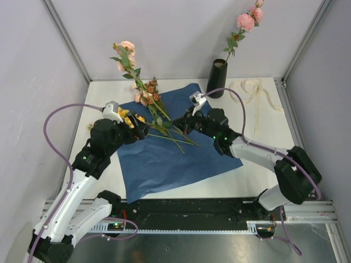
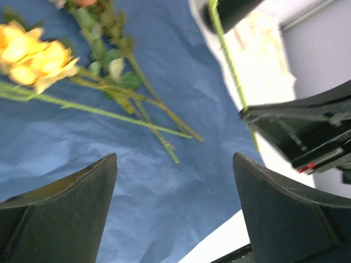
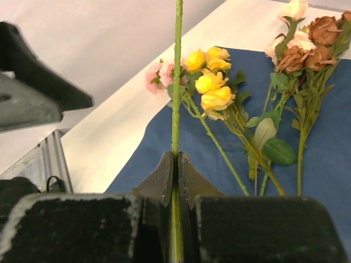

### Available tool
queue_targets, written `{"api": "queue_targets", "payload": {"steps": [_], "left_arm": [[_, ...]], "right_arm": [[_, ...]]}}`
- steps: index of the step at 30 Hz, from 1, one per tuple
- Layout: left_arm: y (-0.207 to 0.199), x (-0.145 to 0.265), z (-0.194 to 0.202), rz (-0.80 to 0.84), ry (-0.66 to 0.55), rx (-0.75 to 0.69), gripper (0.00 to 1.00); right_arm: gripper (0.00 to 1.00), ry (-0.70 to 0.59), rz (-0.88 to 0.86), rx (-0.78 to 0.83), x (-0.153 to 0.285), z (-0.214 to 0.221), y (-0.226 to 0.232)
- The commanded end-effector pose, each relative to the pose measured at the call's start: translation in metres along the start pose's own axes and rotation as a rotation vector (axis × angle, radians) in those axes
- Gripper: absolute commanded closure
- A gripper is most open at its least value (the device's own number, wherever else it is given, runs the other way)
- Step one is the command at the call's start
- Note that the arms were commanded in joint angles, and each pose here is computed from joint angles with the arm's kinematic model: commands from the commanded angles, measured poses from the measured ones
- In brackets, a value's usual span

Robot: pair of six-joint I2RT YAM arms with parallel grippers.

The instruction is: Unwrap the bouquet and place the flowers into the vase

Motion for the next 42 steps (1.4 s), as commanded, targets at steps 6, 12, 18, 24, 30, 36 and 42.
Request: {"api": "queue_targets", "payload": {"steps": [6, 12, 18, 24, 30, 36, 42], "left_arm": [[-0.074, 0.004, -0.062, 0.426, -0.295, 0.095, 0.21], [-0.09, -0.007, -0.065, 0.525, -0.285, 0.129, 0.26], [-0.104, -0.006, -0.06, 0.626, -0.264, 0.132, 0.39], [-0.107, -0.006, -0.049, 0.665, -0.231, 0.11, 0.95], [-0.107, 0.002, -0.035, 0.678, -0.169, -0.02, 1.0], [-0.091, 0.004, -0.006, 0.612, -0.044, -0.127, 1.0], [-0.096, 0.014, 0.004, 0.667, -0.009, -0.181, 1.0]], "right_arm": [[1.0, -0.259, -0.119, -0.013, 0.05, -0.037, 0.075], [1.0, -0.302, -0.15, -0.01, 0.069, -0.03, 0.101], [1.0, -0.295, -0.173, 0.005, 0.069, -0.018, 0.116], [0.99, -0.268, -0.189, -0.017, 0.064, -0.006, 0.123], [0.51, -0.326, -0.134, -0.04, 0.078, -0.03, 0.115], [0.32, -0.342, -0.122, -0.024, 0.073, -0.072, 0.123], [0.24, -0.317, -0.137, -0.047, 0.05, -0.094, 0.131]]}}
Point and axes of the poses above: each gripper's point midway between its finger pads, its own x axis back along the fingers, its own y axis along the line the jaws close on, z = x × y, the point moved 2 cm from there along x, back along the fingers, and after that the axes turned 10 degrees about -x, right-handed, at the moved point
